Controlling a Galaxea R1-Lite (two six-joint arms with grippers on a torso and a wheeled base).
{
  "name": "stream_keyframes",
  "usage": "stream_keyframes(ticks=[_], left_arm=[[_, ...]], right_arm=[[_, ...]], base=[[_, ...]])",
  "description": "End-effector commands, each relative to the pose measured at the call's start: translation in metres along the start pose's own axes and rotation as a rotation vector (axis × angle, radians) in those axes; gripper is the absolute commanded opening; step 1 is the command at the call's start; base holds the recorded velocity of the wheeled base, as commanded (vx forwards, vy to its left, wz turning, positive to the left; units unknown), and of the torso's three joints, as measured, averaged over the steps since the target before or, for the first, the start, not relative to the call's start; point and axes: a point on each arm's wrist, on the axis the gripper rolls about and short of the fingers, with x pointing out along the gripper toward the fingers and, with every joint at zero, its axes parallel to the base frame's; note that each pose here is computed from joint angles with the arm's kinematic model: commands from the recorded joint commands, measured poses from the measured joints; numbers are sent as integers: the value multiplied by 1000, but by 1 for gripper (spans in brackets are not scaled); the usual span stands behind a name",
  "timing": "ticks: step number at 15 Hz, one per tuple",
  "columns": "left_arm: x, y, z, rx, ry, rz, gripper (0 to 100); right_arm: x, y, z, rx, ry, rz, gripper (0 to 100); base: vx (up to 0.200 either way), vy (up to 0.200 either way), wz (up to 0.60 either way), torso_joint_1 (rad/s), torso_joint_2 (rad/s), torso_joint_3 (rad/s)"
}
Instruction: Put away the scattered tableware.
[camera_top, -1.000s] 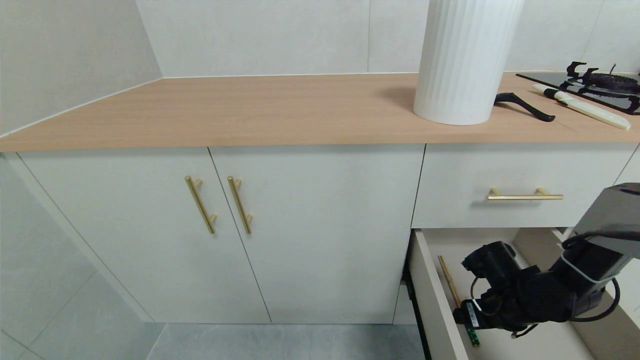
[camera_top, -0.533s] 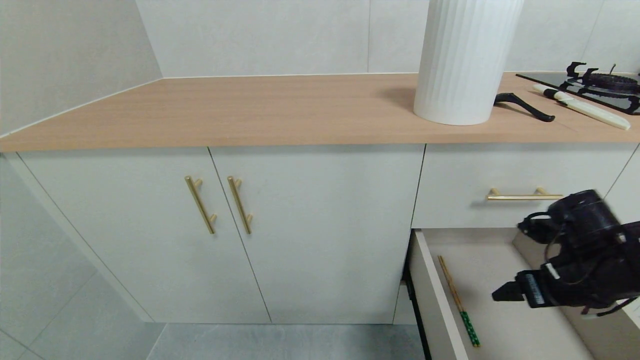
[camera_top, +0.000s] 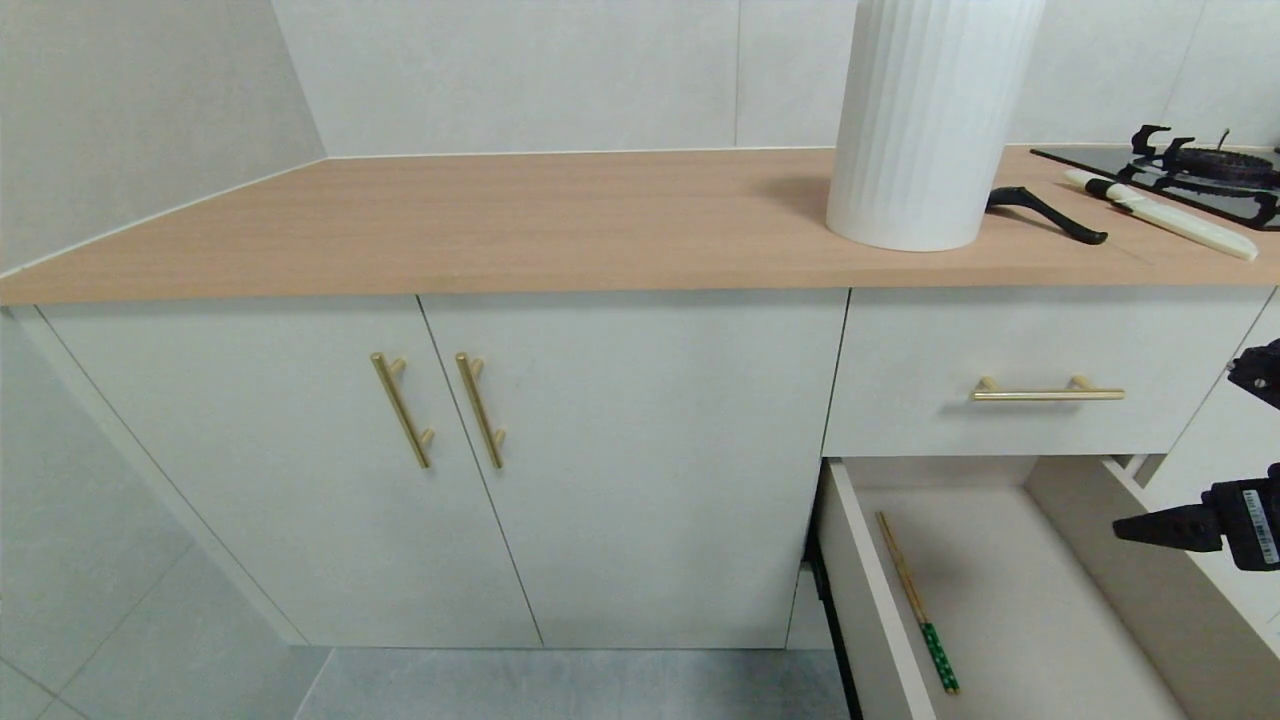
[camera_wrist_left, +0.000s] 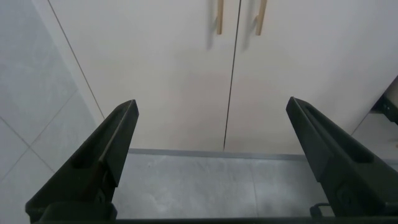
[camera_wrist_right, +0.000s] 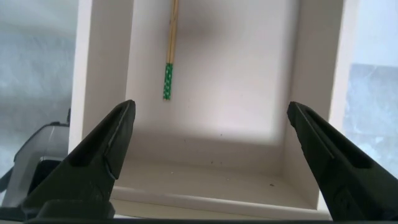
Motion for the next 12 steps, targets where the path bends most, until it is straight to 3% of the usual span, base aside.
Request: stream_keyframes(ticks=[1,7,12], left_arm=[[0,0,0,0,-1,1,100],[0,0,0,0,1,0,100],[0,0,0,0,1,0,100]], right_arm=[[-4,0,-1,-2,-14,-2,100],[-3,0,-3,-23,-8,-2,100],[-4,1,-3,-29,-11,-2,100]], base=[[0,0,0,0,0,0],[0,0,0,0,0,0],[0,0,0,84,-273,-270]])
